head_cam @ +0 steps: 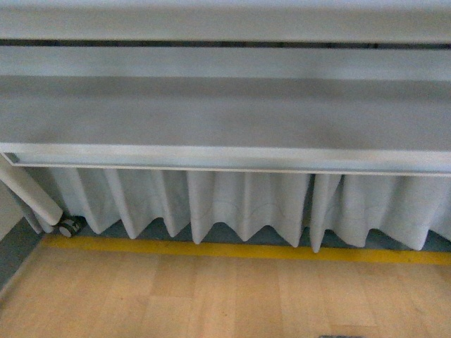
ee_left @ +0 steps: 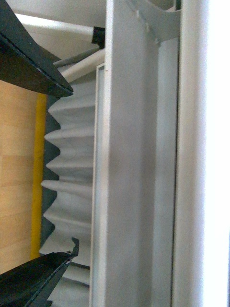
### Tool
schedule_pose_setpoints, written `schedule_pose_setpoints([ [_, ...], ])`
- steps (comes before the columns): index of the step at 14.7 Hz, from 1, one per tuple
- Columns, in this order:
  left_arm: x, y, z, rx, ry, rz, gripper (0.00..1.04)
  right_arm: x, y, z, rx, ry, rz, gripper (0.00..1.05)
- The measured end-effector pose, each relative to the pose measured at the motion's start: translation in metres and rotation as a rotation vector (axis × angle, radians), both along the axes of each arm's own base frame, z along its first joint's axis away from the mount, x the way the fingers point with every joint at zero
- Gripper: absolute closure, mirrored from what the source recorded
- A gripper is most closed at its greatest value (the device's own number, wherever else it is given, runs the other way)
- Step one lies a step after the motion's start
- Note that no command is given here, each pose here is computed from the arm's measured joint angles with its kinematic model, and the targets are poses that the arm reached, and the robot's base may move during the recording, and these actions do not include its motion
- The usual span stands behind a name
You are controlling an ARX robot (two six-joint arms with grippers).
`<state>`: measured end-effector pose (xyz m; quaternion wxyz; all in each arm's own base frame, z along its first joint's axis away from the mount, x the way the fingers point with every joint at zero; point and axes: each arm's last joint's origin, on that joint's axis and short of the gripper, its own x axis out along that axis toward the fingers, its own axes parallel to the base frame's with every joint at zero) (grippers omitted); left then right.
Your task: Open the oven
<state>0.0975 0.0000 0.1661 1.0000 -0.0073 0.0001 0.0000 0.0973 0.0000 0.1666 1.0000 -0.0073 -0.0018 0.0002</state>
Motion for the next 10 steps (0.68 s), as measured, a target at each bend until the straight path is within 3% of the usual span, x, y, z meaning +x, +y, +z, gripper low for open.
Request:
schedule_pose_setpoints([
  [10, 0.0, 0.0, 0.0, 0.001, 0.0, 0.0, 0.07, 0.0, 0.0, 0.0, 0.001, 0.0, 0.0, 0.06],
])
